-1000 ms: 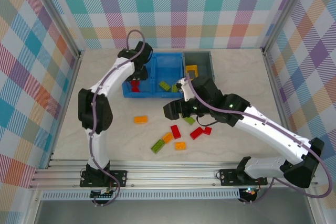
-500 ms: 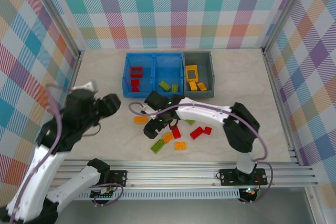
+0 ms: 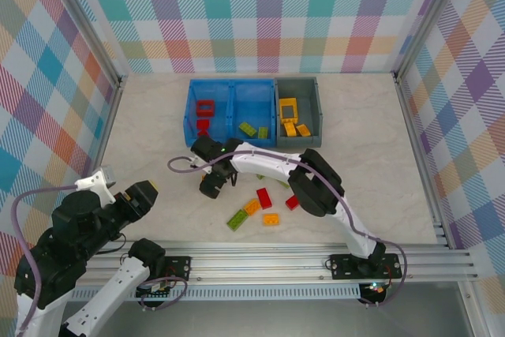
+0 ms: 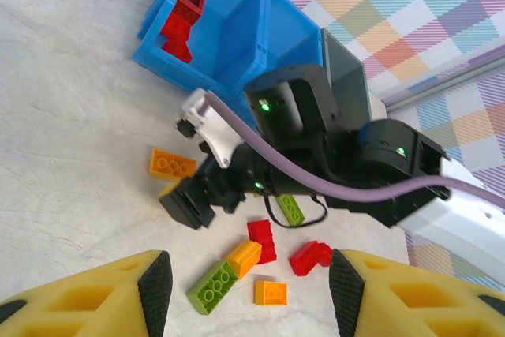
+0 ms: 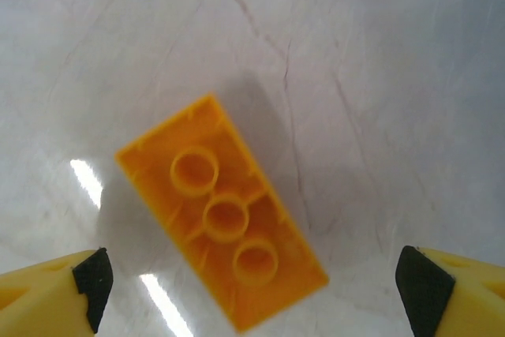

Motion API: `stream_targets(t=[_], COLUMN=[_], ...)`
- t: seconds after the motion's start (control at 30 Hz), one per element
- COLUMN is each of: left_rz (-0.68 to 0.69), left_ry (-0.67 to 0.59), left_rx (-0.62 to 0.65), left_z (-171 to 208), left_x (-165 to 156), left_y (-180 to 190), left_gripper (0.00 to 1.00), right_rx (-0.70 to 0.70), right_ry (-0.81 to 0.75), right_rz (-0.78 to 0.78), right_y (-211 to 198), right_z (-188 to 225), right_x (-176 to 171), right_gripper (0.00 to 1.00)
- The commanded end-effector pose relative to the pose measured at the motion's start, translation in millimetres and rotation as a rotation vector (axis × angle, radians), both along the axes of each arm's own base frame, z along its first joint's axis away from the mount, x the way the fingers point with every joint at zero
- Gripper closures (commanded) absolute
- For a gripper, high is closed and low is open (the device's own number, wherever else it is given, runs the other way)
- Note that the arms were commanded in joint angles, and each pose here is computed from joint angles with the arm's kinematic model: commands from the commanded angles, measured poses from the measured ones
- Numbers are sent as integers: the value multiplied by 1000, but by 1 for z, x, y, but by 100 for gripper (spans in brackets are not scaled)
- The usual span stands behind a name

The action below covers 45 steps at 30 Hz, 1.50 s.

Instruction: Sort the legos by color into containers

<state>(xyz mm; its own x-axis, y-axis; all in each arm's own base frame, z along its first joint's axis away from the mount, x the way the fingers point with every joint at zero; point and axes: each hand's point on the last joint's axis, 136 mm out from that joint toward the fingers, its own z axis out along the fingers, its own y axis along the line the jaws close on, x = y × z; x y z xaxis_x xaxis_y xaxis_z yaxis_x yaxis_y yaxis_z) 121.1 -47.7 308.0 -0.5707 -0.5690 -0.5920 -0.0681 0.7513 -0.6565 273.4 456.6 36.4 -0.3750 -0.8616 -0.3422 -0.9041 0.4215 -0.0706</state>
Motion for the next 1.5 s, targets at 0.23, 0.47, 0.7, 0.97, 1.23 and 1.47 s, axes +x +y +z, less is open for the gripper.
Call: stream_targets(t=[0.23,0.47,0.7,0.97,1.23,1.47], left_rz=[-20,-47,-223,-315,-430,-413], left_ry=[16,22,83,89,69,4], left_rx=[-11,-18,-96,-226,94,166], left_z=[-4,-6,-13,1,-16,-29], left_x=[-6,-3,12,71,99,115], left_y=[-2,-9,-55,-115,-222,-272], left_gripper=[43,43,43,45,47,47], right_rx=[-41,-15,138,166,43,-130], right_ry=[31,42,-61,-108,-119,-163], right_rz=[-50,-112,-227,-654,-1024,-1129], right_y=[10,3,-32,-177,-281,-305], right_z=[-17,-2,98,154,130,95], right_x=[5,1,2,51,127,189], right_gripper=[36,61,70,68,68,68])
